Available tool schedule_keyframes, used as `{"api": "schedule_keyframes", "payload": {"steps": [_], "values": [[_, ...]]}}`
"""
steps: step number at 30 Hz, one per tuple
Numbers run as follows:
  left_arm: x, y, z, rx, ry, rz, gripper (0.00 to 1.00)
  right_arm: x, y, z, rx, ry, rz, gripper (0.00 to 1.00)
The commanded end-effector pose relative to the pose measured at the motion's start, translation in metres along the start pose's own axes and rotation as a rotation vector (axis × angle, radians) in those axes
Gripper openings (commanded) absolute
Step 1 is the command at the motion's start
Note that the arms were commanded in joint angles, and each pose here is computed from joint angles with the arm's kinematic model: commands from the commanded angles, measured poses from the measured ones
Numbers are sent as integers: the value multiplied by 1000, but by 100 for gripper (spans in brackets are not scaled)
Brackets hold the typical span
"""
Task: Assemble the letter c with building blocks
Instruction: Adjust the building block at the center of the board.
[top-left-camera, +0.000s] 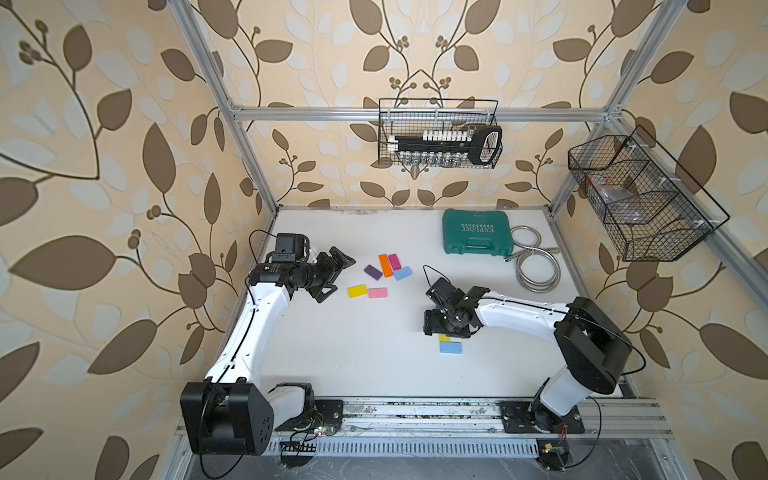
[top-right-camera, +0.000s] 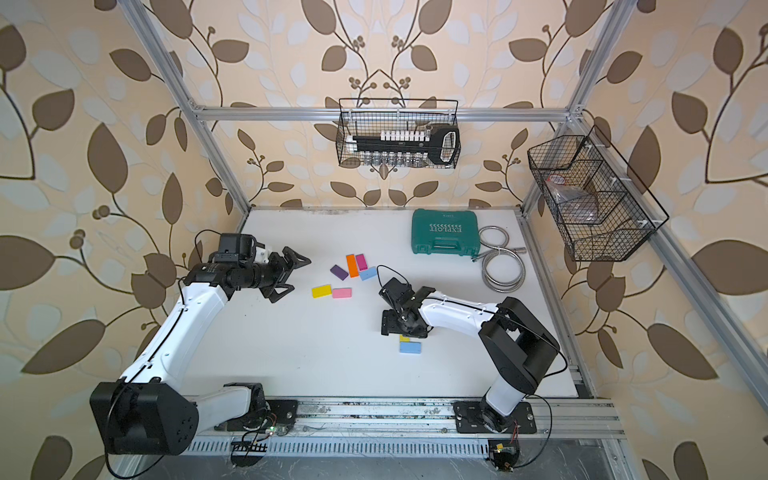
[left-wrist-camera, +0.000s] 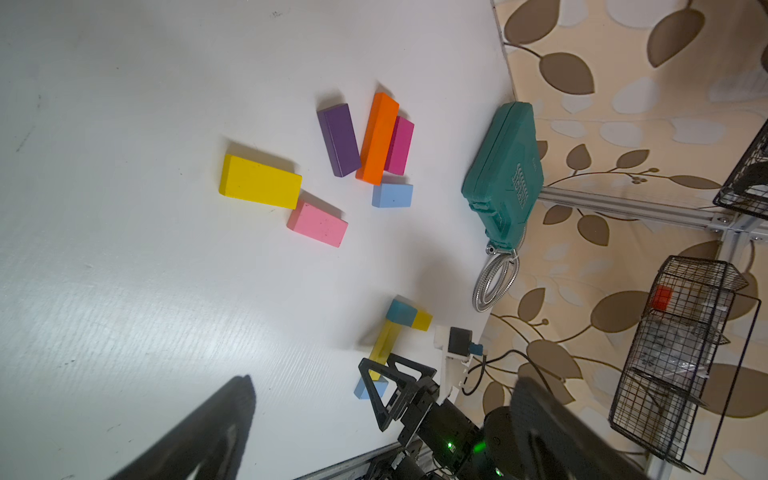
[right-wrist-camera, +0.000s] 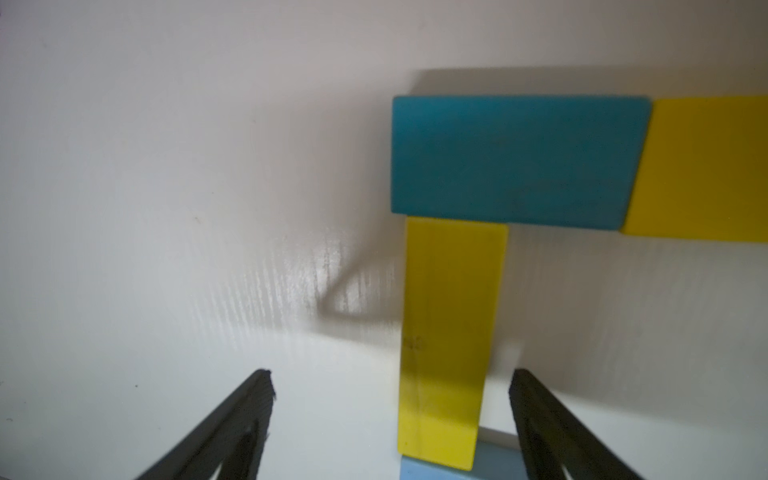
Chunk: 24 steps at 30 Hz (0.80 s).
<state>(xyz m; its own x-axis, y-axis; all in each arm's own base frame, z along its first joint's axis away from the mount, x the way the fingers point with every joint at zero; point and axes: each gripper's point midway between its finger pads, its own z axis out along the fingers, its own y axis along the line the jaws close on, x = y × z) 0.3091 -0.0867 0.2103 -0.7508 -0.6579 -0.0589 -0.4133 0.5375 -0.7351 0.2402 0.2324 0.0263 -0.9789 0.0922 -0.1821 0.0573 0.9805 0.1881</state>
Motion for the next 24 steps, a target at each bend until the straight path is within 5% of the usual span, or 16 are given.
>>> {"api": "schedule_keyframes", "payload": {"steps": [1,24], "values": [[-1,-7,-1,12,-9,23,99,-6,8,1,-16,-1,-7,87],[0,-4,0,9,-8,20,99,-9,16,3,-41,5,3,86]]}}
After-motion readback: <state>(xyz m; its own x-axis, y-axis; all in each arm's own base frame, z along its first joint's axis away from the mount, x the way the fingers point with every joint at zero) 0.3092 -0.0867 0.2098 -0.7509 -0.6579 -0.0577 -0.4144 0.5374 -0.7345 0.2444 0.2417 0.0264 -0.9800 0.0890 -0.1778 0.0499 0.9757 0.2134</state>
